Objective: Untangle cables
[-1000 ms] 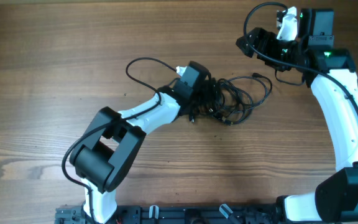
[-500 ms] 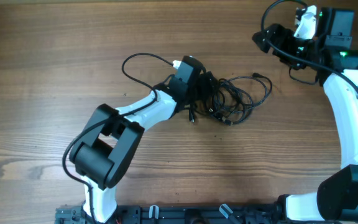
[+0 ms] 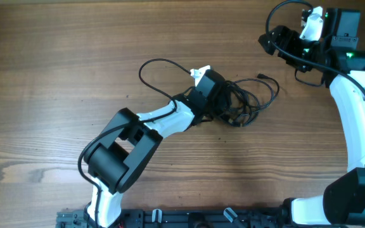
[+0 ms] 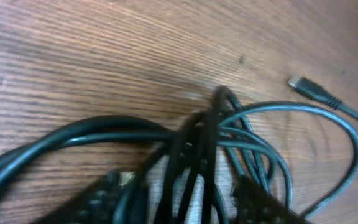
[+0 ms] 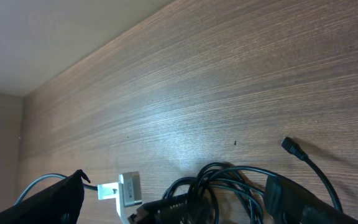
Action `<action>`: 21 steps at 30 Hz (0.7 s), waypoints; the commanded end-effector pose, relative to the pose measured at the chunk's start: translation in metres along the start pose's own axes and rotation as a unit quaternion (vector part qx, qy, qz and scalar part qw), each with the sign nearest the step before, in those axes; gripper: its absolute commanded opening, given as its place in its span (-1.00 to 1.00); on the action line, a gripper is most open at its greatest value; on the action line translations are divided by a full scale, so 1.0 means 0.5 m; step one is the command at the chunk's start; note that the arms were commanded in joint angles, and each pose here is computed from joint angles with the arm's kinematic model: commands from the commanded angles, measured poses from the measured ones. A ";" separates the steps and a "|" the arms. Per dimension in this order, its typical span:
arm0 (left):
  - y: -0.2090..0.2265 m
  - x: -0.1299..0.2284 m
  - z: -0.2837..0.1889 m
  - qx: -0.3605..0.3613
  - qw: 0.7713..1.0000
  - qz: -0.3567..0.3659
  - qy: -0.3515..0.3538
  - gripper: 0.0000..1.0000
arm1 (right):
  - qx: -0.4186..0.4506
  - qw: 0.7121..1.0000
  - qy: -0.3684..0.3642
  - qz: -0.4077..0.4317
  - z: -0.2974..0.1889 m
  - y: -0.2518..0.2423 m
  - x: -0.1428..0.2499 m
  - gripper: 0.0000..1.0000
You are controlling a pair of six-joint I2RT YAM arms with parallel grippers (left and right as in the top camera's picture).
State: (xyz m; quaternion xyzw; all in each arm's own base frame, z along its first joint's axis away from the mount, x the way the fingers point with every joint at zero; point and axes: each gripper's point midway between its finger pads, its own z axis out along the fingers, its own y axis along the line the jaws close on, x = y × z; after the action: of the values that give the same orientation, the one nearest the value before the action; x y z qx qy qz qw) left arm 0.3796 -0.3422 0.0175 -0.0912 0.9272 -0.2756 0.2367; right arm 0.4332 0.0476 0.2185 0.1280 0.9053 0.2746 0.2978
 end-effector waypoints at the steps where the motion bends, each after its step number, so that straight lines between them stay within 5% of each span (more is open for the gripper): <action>1: 0.043 0.013 0.021 -0.033 0.999 0.008 0.000 -0.54 | 0.004 1.000 -0.015 -0.017 -0.013 0.010 -0.017 0.89; 8: 0.011 -0.086 -0.072 -0.009 0.999 0.014 -0.039 -0.92 | -0.038 0.997 0.005 -0.063 -0.003 0.060 0.007 0.88; 14: -0.066 -0.189 -0.250 0.103 0.992 0.053 -0.052 -0.92 | -0.140 0.970 0.027 -0.195 0.005 0.168 0.053 0.63; 21: -0.083 -0.206 -0.398 0.214 0.976 0.044 0.008 -0.92 | -0.222 0.921 0.036 -0.319 0.005 0.257 0.110 0.38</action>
State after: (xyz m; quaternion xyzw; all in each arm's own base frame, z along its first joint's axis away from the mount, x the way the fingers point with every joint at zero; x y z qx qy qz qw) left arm 0.4000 -0.2459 0.1986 -0.0586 0.8737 -0.3802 0.2977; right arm 0.4098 0.1535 0.2441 -0.1646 0.8622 0.3460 0.3315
